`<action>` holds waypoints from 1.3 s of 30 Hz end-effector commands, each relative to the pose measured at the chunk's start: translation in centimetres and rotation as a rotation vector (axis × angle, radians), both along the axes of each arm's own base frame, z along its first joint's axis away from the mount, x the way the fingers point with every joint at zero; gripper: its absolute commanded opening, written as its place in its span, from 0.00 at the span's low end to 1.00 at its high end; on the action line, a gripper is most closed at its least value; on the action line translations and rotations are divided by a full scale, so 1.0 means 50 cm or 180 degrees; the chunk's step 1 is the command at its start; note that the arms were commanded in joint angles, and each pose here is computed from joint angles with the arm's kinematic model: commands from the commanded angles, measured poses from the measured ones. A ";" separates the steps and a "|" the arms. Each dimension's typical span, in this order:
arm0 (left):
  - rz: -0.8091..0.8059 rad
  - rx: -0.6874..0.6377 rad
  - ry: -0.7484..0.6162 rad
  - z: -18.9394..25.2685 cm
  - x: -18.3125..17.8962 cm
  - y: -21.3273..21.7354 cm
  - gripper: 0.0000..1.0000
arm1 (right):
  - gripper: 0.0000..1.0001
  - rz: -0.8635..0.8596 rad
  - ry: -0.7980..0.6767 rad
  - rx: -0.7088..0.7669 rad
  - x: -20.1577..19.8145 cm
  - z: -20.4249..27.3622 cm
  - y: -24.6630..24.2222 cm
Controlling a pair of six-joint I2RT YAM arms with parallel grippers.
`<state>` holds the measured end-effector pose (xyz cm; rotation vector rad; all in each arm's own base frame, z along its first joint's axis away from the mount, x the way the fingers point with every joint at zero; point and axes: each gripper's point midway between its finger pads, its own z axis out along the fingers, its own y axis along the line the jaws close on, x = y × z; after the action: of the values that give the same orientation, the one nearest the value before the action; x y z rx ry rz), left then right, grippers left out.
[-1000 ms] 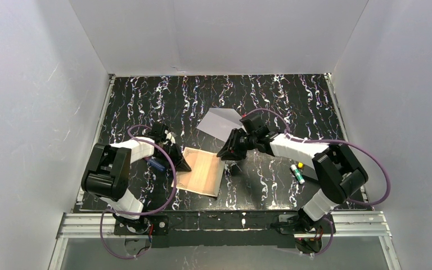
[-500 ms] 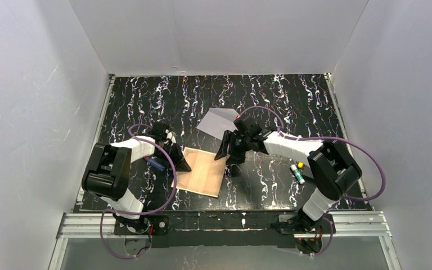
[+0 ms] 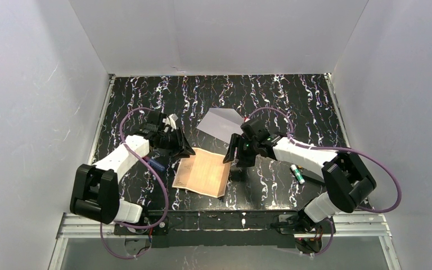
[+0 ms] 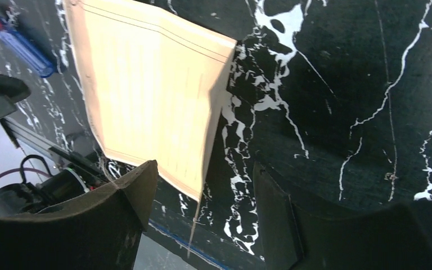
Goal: Place the letter into the envelope and seal it
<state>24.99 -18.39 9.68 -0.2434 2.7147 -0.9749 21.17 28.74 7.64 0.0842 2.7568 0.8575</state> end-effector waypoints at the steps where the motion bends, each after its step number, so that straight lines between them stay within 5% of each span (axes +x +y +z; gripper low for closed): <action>1: -0.0100 0.0039 0.0115 -0.008 -0.028 -0.007 0.30 | 0.70 0.0080 0.0008 -0.0133 -0.012 -0.029 -0.014; 6: -0.0122 0.0313 0.0289 -0.075 -0.051 0.002 0.23 | 0.56 0.0194 0.0005 0.0174 -0.013 -0.009 0.023; 8: 0.0026 0.0595 0.0548 -0.127 -0.059 0.026 0.16 | 0.42 0.0228 0.0064 0.0265 -0.015 -0.006 0.036; 12: -0.0012 0.0512 0.0744 -0.168 -0.057 0.006 0.14 | 0.13 0.0299 0.0005 0.0602 -0.003 0.030 0.076; 16: -0.0011 0.0656 0.0818 -0.186 -0.062 0.017 0.12 | 0.01 0.0304 -0.0152 0.1077 0.018 0.103 0.121; 25: -0.0052 0.0597 0.0861 -0.189 -0.065 0.011 0.11 | 0.01 0.0261 -0.0252 0.2278 0.066 0.224 0.222; 32: -0.0045 0.0507 0.0865 -0.185 -0.050 -0.002 0.11 | 0.07 0.0508 -0.0190 0.2132 0.077 0.133 0.275; 36: -0.0037 0.0472 0.0896 -0.186 -0.048 -0.007 0.10 | 0.21 0.0636 -0.0165 0.2058 0.062 0.093 0.271; 39: -0.0026 0.0483 0.0920 -0.191 -0.049 -0.004 0.10 | 0.44 0.0767 -0.0245 0.1879 0.054 0.078 0.259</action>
<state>22.73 -19.50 1.60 -0.3534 3.0011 -0.8823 24.07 41.56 9.93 0.0131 2.4722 1.6704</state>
